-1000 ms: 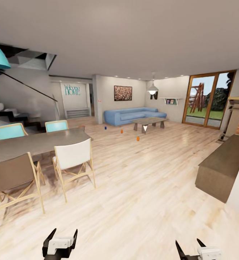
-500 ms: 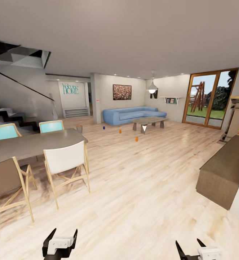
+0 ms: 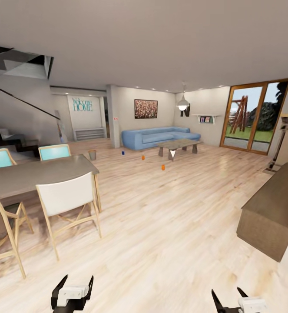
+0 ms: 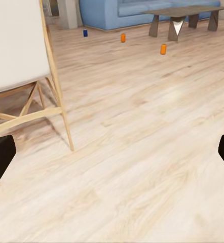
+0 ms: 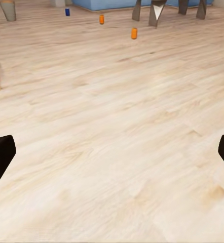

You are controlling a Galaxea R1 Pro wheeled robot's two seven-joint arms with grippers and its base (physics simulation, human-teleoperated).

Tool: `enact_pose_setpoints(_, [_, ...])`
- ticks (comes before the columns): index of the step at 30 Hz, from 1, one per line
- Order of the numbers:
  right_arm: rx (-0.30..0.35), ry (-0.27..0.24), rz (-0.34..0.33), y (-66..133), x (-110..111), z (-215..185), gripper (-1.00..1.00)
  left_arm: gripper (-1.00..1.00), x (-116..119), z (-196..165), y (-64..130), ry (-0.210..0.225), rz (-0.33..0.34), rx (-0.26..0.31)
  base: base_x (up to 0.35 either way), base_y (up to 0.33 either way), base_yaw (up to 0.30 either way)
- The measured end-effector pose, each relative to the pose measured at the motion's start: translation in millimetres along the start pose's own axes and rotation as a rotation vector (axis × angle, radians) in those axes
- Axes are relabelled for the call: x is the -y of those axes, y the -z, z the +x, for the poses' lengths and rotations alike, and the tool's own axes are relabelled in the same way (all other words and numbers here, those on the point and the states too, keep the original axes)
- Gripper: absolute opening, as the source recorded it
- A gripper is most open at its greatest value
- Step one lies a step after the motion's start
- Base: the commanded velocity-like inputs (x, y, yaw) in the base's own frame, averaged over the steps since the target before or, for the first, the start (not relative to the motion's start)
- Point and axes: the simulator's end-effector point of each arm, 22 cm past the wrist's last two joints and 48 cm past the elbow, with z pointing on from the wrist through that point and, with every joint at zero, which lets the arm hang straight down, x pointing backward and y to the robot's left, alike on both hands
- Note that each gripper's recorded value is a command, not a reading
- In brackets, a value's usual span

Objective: Put the three can of soda from the living room inside the tash can in the kitchen.

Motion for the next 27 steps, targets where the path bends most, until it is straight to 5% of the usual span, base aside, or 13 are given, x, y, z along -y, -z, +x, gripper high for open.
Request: enact_pose_setpoints(27, [-0.021,0.005,-0.004,-0.2,-0.8,7.8,1.00,1.00,0.3,8.0,0.3,0.000,0.001,-0.019,0.299,-0.171,0.000])
